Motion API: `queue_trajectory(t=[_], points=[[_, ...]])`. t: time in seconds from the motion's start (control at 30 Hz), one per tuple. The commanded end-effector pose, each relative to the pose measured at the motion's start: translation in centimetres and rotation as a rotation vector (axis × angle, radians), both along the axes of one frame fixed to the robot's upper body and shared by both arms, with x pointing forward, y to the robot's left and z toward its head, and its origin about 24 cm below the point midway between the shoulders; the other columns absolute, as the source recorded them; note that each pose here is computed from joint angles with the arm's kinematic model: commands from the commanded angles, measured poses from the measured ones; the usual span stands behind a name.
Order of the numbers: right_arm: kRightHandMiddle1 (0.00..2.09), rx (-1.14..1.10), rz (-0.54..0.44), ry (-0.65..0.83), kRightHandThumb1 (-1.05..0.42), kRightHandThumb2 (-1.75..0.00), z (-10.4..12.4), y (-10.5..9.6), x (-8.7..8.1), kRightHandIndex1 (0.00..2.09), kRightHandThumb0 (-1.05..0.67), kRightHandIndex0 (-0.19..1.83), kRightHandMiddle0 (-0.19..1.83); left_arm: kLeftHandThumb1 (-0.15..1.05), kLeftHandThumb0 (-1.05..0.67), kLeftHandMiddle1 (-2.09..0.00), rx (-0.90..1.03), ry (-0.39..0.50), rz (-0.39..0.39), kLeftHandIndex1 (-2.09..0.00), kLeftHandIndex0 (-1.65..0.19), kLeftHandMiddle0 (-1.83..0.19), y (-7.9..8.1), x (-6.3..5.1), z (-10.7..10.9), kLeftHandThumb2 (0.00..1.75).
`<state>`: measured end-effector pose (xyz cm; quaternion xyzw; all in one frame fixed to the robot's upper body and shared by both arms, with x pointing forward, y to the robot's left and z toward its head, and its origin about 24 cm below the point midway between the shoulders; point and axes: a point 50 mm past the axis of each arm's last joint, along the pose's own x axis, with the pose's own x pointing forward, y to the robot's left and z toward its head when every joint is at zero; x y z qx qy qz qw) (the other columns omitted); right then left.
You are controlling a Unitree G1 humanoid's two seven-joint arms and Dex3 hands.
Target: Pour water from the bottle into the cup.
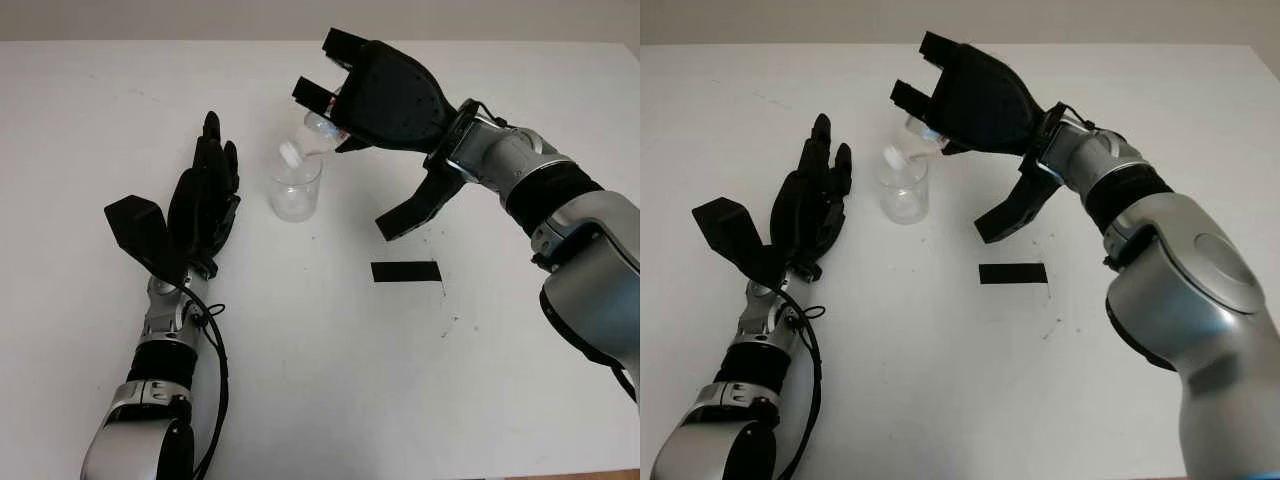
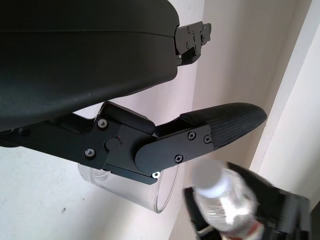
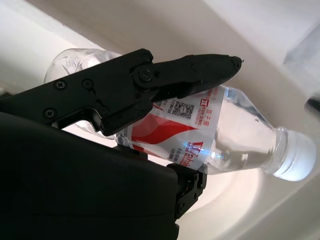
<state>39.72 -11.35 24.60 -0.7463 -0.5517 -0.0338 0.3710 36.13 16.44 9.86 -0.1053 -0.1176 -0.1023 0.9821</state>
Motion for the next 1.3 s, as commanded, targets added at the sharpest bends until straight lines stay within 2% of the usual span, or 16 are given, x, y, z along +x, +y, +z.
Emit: queue_trajectory(t=[0.0,0.17,0.3,0.47,0.67,0.77,0.83,1.0,1.17,1.27], points=[[2.09,0.108,0.02,0.009,-1.05,-0.4,0.7,-0.4,-0.2,2.09,-0.53,1.32,0.6,1.05,-0.83,0.0,-0.004,0.059,-0.002,0.0,0.19,0.19,0.0,-0.4,-1.6,0.75],[2.09,0.415,0.034,0.128,-1.05,-0.36,1.1,-1.8,-0.3,2.09,-0.51,1.33,0.81,1.05,-0.84,0.0,0.0,0.054,-0.012,0.0,0.19,0.19,0.1,-0.5,-1.6,0.75],[2.09,0.821,0.131,0.287,-1.05,-0.32,1.0,-3.1,-0.9,2.09,-0.45,1.38,1.0,1.05,-0.83,0.0,0.005,0.058,-0.007,0.0,0.19,0.19,0.1,-0.5,-1.7,0.75],[2.09,1.141,0.203,0.493,-1.05,-0.39,0.0,-4.7,-2.0,2.09,-0.4,1.41,1.0,1.05,-0.83,0.0,-0.004,0.062,-0.013,0.0,0.19,0.19,0.1,-0.4,-1.7,0.74],[2.09,1.382,0.23,0.679,-1.05,-0.4,-1.4,-5.7,-4.2,2.09,-0.39,1.2,0.78,1.05,-0.84,0.0,-0.008,0.063,-0.017,0.0,0.19,0.19,0.0,-0.5,-1.7,0.72],[2.09,1.511,0.267,0.796,-1.05,-0.42,-2.1,-6.1,-5.7,2.09,-0.38,1.18,0.72,1.05,-0.84,0.0,0.003,0.064,-0.015,0.0,0.19,0.19,0.1,-0.5,-1.8,0.72],[2.09,1.598,0.302,0.893,-1.05,-0.43,-2.3,-6.3,-6.9,2.09,-0.41,1.27,0.9,1.05,-0.84,0.0,0.005,0.066,-0.015,0.0,0.19,0.19,0.1,-0.6,-1.8,0.72],[2.09,1.675,0.332,1.011,-1.05,-0.42,-2.4,-6.2,-9.1,2.09,-0.4,1.32,1.01,1.05,-0.85,0.0,0.006,0.068,-0.022,0.0,0.19,0.19,0.0,-0.5,-1.9,0.71],[2.09,1.764,0.331,1.118,-1.05,-0.4,-2.7,-6.4,-10.1,2.09,-0.39,1.33,0.95,1.05,-0.86,0.0,0.003,0.066,-0.036,0.0,0.19,0.19,-0.1,-0.6,-1.9,0.7],[2.09,1.801,0.296,1.162,-1.05,-0.37,-3.1,-6.6,-10.7,2.09,-0.42,1.32,0.93,1.05,-0.86,0.0,0.011,0.066,-0.036,0.0,0.19,0.19,0.0,-0.7,-1.9,0.71]])
